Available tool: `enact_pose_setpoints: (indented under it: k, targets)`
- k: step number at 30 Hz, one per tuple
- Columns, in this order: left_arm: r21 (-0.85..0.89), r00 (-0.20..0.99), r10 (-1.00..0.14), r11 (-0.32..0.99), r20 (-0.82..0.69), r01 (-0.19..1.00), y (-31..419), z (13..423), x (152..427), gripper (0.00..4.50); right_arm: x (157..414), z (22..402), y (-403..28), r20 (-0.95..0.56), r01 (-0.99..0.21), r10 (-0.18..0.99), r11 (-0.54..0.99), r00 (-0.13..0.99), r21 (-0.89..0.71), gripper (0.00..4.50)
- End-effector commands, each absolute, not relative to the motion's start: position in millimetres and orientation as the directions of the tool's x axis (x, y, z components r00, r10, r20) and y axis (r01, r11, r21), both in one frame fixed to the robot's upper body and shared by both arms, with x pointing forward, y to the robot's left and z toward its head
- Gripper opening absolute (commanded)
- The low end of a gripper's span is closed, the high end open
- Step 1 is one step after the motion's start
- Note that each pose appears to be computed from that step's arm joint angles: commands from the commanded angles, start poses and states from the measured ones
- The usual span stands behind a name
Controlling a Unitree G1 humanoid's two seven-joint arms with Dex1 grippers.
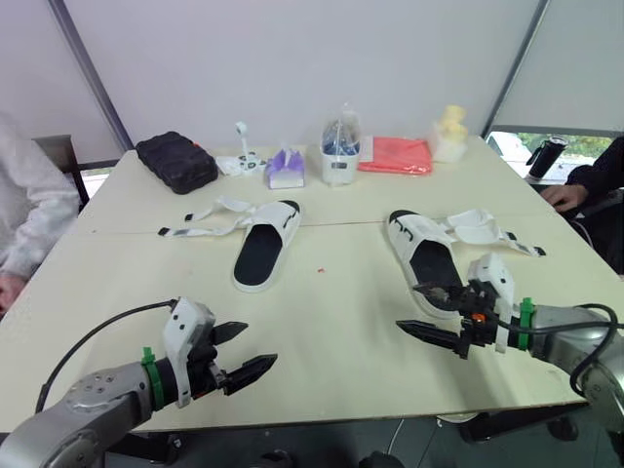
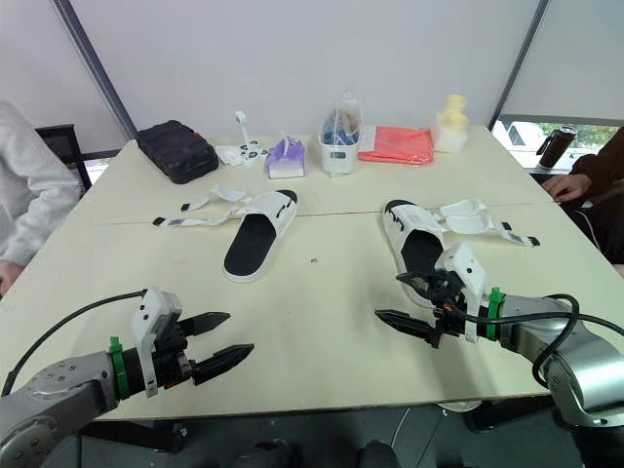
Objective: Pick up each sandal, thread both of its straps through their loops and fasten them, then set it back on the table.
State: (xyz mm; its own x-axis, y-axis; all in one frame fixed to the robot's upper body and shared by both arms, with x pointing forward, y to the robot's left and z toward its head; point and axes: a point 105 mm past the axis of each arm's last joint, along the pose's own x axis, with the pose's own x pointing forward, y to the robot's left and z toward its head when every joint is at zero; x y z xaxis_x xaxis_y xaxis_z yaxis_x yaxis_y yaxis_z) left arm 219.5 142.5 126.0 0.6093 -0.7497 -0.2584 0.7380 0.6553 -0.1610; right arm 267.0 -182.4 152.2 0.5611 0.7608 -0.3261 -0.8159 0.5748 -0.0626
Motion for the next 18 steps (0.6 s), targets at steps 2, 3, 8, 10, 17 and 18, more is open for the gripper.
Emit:
enact_pose_setpoints:
  k: [2, 3, 8, 10, 17, 18]
  targets:
    - [-0.142, 0.609, -0.761, 0.643, -0.223, 0.752, 139.9, 134.0, 220.7, 4.50, 266.7, 162.4, -176.4, -0.286, -0.817, 0.769, 0.565, 0.572, -0.115, 4.46]
    - [-0.140, 0.610, -0.761, 0.644, -0.221, 0.752, 139.9, 134.5, 221.2, 4.50, 267.5, 162.6, -176.7, -0.283, -0.814, 0.766, 0.569, 0.577, -0.119, 4.46]
    - [-0.140, 0.612, -0.761, 0.644, -0.216, 0.752, 139.8, 135.6, 222.5, 4.50, 270.2, 163.3, -177.3, -0.275, -0.803, 0.756, 0.579, 0.593, -0.139, 4.46]
    - [-0.141, 0.610, -0.763, 0.642, -0.212, 0.754, 139.0, 136.1, 223.0, 4.50, 270.8, 163.8, -177.6, -0.271, -0.799, 0.753, 0.584, 0.600, -0.145, 4.46]
    - [-0.143, 0.606, -0.769, 0.636, -0.205, 0.759, 137.3, 136.8, 224.7, 4.50, 274.6, 166.5, -180.5, -0.253, -0.773, 0.731, 0.607, 0.634, -0.182, 4.46]
    - [-0.143, 0.604, -0.770, 0.634, -0.205, 0.760, 137.2, 136.9, 225.1, 4.50, 275.4, 167.0, -181.0, -0.250, -0.768, 0.727, 0.611, 0.640, -0.190, 4.46]
